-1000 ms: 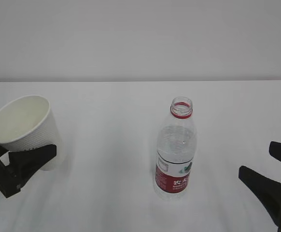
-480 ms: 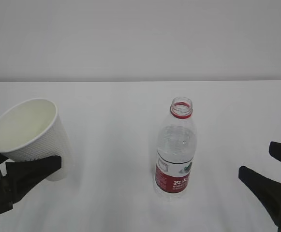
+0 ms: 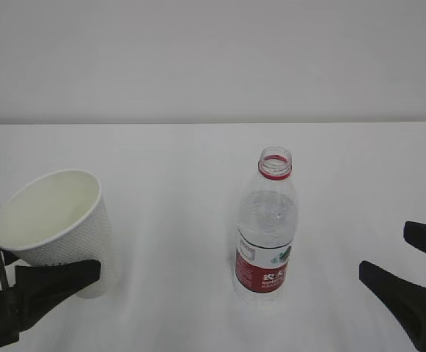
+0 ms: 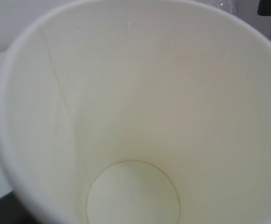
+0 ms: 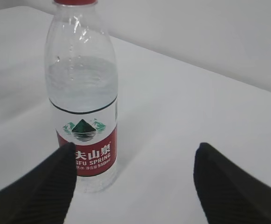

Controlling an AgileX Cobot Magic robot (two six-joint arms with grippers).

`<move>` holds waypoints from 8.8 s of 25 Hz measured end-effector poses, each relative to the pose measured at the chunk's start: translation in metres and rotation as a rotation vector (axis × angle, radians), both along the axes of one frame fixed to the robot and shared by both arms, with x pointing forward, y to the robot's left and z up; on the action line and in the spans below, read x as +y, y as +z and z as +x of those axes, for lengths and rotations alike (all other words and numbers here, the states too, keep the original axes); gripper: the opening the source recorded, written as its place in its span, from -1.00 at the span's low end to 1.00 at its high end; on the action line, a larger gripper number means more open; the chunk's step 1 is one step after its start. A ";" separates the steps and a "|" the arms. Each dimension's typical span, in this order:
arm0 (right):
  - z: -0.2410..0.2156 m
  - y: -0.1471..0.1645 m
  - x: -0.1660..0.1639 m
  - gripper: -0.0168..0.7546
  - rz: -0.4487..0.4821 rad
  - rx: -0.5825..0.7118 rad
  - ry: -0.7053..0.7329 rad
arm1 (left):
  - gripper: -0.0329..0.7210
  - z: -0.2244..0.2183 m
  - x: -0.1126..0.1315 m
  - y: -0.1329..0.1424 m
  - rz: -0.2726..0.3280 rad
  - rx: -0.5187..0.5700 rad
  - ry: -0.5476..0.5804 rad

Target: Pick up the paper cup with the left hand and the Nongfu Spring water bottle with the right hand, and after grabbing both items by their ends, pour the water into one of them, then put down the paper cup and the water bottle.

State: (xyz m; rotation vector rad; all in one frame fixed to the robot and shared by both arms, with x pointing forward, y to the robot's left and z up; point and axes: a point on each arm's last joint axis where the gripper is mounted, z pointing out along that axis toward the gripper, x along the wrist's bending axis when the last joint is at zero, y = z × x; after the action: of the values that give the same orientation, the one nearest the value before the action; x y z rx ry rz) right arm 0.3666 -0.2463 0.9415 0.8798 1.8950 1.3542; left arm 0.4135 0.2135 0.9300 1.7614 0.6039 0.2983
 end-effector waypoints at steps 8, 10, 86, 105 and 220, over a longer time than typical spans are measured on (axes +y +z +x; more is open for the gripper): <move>-0.001 -0.001 0.000 0.57 0.003 0.013 0.005 | 0.56 0.000 -0.017 -0.002 0.079 0.004 -0.088; -0.001 -0.001 0.001 0.57 0.006 0.018 0.010 | 0.56 0.000 -0.020 -0.002 0.092 0.008 -0.098; 0.083 -0.058 0.029 0.76 -0.020 0.093 0.329 | 0.55 0.008 -0.022 0.003 0.076 0.000 -0.076; 0.100 -0.065 0.034 0.76 0.003 0.113 0.400 | 0.54 0.008 -0.022 0.003 0.076 0.000 -0.076; 0.118 -0.006 0.062 0.41 -0.085 0.016 0.408 | 0.51 0.026 -0.061 0.024 0.125 -0.062 -0.140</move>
State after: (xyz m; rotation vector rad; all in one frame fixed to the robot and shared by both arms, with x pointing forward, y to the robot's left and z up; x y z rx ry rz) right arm 0.4844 -0.1841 0.9357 0.4768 2.2082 1.4846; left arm 0.4397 0.1527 0.9539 1.8977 0.4225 0.2974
